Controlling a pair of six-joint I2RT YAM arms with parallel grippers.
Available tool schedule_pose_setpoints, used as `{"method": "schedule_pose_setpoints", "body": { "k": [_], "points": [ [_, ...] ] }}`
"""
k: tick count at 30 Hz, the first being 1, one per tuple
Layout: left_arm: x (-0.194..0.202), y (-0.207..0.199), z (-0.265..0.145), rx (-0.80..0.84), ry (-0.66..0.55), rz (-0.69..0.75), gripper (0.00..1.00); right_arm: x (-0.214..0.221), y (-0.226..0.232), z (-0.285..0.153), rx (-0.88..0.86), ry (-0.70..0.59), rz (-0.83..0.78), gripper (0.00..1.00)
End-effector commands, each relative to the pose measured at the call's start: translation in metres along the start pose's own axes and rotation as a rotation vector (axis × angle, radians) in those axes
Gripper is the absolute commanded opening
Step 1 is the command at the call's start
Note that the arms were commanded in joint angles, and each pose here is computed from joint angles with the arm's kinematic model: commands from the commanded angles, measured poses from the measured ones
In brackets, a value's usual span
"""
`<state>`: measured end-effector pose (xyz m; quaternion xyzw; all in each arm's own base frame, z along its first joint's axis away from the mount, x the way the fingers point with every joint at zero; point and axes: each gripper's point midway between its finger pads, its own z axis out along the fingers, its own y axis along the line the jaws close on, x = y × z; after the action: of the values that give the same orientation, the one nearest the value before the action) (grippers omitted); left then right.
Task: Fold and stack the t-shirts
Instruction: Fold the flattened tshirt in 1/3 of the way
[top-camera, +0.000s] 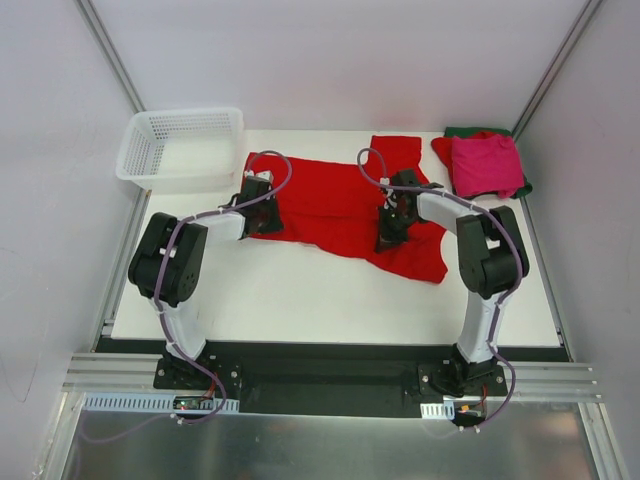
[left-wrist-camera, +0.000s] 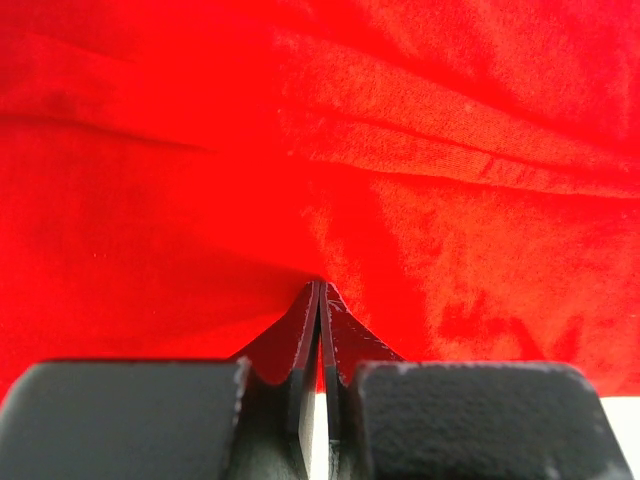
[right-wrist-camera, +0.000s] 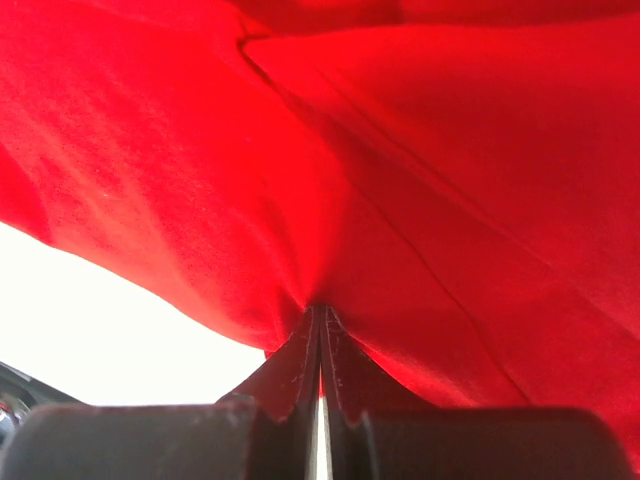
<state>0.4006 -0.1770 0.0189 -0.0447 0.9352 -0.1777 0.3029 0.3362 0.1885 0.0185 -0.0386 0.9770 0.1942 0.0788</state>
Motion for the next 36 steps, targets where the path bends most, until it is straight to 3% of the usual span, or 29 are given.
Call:
{"method": "schedule_pose_setpoints", "body": {
  "k": [1, 13, 22, 27, 36],
  "points": [
    [0.068, 0.017, -0.01, -0.051, 0.177, -0.03, 0.0, 0.016, 0.011, -0.013, -0.018, 0.004, -0.036, 0.01],
    [0.128, 0.029, -0.057, -0.07, 0.247, -0.085, 0.0, 0.037, 0.012, -0.022, -0.005, 0.018, -0.042, 0.01],
    [0.148, 0.041, -0.09, -0.111, 0.243, -0.112, 0.0, 0.053, 0.006, -0.032, 0.03, 0.032, -0.052, 0.01],
    [0.145, 0.035, -0.098, -0.085, 0.222, -0.124, 0.0, 0.06, 0.006, -0.045, 0.04, 0.015, -0.058, 0.01],
    [0.084, -0.006, -0.126, 0.059, 0.044, -0.05, 0.0, 0.037, 0.03, -0.084, -0.019, -0.147, -0.142, 0.01]
  ]
}}
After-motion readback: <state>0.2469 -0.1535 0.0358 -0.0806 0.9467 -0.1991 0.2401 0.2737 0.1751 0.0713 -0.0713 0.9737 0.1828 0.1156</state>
